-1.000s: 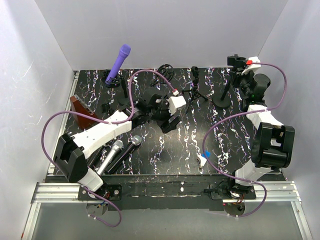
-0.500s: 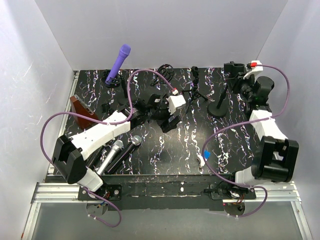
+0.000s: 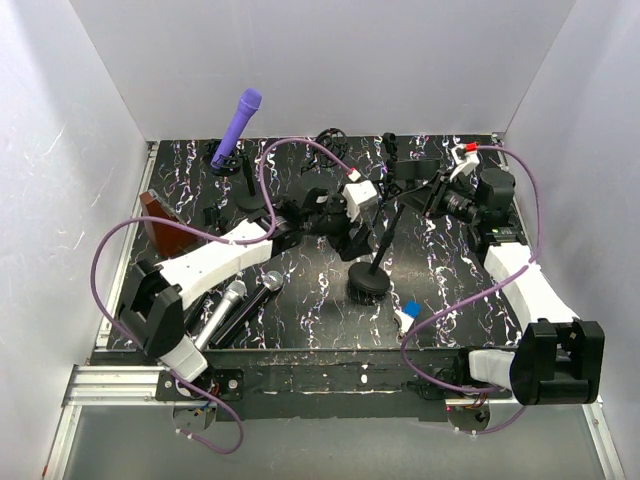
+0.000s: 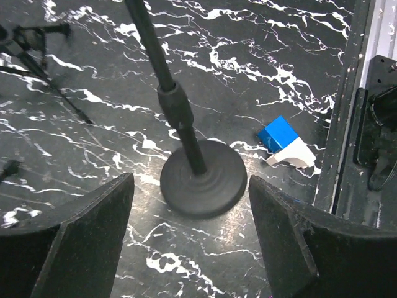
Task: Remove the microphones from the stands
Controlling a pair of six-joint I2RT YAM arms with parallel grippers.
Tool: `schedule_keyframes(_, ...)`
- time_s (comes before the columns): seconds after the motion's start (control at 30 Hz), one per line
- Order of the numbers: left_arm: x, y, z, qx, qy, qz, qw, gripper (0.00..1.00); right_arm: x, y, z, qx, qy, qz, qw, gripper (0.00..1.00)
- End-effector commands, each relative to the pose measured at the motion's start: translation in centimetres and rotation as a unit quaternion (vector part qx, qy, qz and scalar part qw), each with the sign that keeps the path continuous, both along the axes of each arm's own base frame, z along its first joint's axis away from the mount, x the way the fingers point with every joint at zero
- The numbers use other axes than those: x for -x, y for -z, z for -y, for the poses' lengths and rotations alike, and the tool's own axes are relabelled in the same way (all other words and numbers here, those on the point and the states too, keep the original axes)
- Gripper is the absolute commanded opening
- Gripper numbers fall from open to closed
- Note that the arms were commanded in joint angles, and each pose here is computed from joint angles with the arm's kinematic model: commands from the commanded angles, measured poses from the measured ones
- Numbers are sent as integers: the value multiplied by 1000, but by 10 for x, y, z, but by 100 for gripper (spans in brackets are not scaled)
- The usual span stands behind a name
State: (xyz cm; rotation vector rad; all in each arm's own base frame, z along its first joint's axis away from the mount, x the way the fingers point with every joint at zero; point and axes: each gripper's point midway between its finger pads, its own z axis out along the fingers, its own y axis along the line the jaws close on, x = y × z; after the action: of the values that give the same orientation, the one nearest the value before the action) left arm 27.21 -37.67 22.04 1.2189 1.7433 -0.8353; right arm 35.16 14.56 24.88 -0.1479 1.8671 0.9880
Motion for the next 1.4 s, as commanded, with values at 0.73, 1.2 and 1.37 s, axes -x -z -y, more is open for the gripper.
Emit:
schedule_keyframes(0.73, -56, 55, 48, -5, -54, -75, 996, 0, -21, -6, -32, -68, 26, -75, 994, 1)
schedule_keyframes(1.2, -100, 69, -2, -97, -346, 29, 933, 24, -9, 50, -14, -3, 326, -308, 894, 1)
schedule_keyframes(1.37, -80, 60, 11, -15, -191, -105, 976, 74, -27, 34, -34, -14, 199, -204, 958, 1)
